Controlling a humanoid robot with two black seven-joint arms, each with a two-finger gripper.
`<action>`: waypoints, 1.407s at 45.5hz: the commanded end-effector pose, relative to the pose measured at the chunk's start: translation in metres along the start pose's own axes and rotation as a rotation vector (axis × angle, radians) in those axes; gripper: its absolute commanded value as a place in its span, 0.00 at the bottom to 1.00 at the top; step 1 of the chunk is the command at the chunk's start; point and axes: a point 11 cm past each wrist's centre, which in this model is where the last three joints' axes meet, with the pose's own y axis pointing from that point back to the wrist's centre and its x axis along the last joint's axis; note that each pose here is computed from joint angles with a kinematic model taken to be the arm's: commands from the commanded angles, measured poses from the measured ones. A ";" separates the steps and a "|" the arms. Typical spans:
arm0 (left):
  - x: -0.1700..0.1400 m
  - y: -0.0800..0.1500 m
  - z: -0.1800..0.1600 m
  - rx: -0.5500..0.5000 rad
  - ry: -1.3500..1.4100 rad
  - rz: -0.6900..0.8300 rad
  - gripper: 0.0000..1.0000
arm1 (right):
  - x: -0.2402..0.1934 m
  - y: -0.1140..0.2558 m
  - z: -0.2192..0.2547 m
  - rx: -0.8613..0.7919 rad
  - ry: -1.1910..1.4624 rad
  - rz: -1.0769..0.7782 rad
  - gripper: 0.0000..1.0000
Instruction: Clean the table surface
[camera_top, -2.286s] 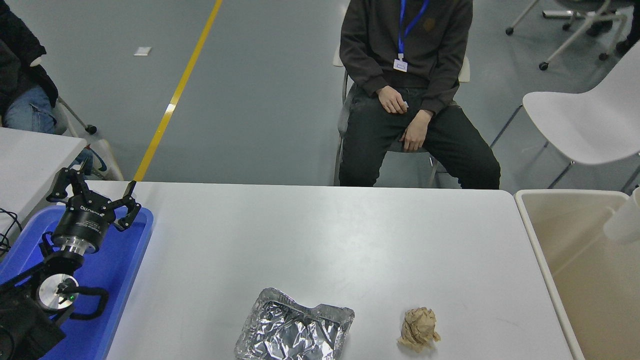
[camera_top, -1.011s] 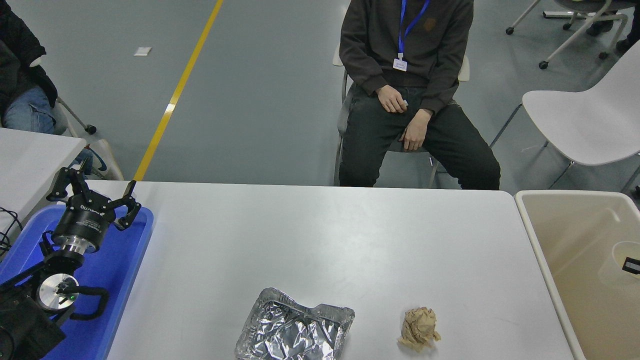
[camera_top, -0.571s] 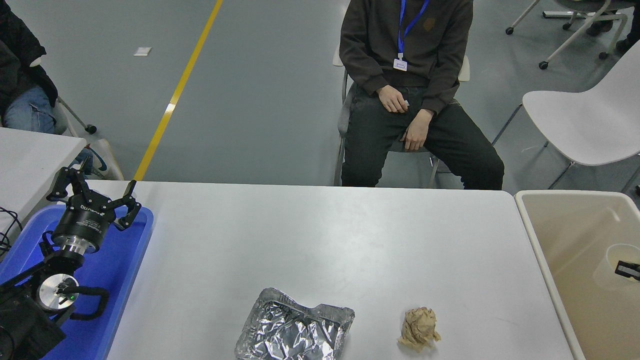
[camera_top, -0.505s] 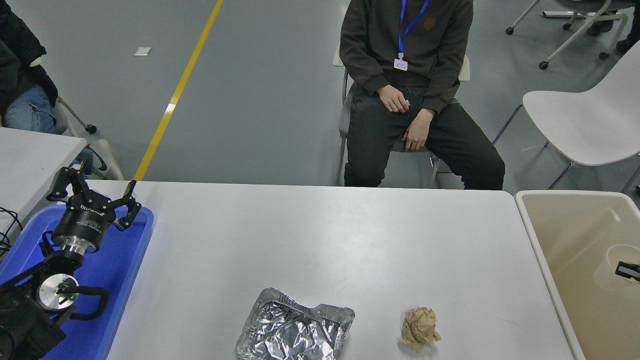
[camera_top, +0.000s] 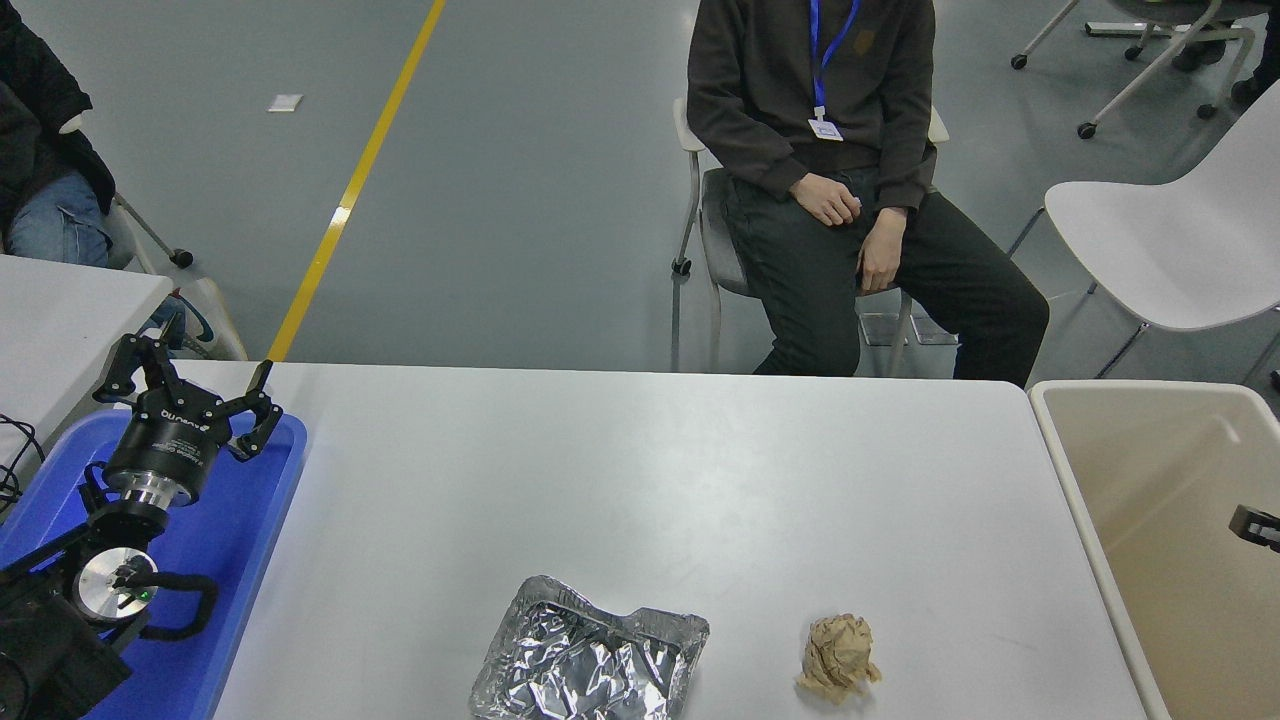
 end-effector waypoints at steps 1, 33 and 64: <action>0.000 0.000 0.000 0.000 0.000 0.000 1.00 | 0.012 0.002 0.008 -0.024 -0.050 0.048 1.00; 0.000 0.000 0.000 0.001 -0.001 0.000 1.00 | 0.076 0.010 0.003 0.150 -0.668 0.178 1.00; 0.000 0.000 0.000 0.001 -0.001 0.000 1.00 | 0.165 0.052 -0.044 0.561 -1.240 0.328 1.00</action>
